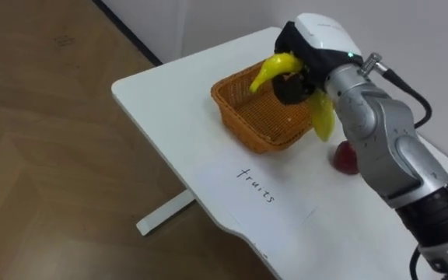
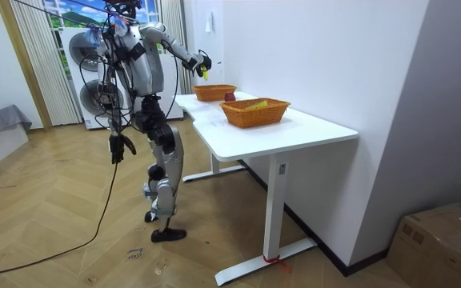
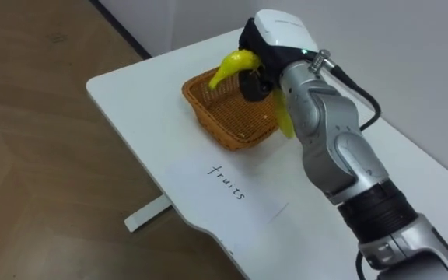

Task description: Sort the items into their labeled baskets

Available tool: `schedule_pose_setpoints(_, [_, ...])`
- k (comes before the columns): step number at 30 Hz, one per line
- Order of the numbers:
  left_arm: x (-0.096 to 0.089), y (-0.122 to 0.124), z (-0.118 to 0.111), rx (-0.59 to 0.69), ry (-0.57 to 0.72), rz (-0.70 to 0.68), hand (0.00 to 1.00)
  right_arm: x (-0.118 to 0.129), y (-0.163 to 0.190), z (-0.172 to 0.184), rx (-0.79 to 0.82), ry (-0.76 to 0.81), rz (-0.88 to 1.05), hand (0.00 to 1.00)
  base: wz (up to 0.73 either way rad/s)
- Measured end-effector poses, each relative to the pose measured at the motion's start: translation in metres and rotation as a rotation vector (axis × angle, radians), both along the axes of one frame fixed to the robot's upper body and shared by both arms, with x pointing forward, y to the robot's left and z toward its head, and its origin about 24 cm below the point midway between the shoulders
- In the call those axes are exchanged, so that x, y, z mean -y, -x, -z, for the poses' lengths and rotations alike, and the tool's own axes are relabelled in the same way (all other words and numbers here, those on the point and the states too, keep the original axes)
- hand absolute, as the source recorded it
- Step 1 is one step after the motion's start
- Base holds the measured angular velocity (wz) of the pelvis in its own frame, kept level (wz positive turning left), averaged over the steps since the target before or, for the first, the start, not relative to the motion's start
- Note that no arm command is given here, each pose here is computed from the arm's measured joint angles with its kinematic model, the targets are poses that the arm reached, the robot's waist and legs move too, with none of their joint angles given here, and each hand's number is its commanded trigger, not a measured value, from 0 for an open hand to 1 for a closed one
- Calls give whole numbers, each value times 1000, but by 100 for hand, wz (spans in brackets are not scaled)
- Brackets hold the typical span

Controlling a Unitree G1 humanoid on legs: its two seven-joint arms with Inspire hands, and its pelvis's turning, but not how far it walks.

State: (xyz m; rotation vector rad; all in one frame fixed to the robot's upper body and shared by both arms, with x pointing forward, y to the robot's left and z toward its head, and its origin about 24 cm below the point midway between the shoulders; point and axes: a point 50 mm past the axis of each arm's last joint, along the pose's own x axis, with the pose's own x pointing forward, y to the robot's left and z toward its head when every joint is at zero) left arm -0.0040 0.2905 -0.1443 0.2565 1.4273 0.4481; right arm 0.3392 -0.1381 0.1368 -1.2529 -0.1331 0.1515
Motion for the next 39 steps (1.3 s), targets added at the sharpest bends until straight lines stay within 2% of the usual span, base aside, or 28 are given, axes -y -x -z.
schedule_pose_setpoints(1, [0, 0, 0, -1, 0, 0, 0, 1, 0, 1, 7, 0, 6, 0, 0])
schedule_pose_setpoints(31, [-3, 7, -1, -25, -3, 21, 0, 4, -5, 16, 65, -20, 39, 0, 0])
schedule_pose_setpoints(39, [-4, 7, -2, -21, -6, 24, 0, 5, -6, 20, 41, -75, 35, 0, 0])
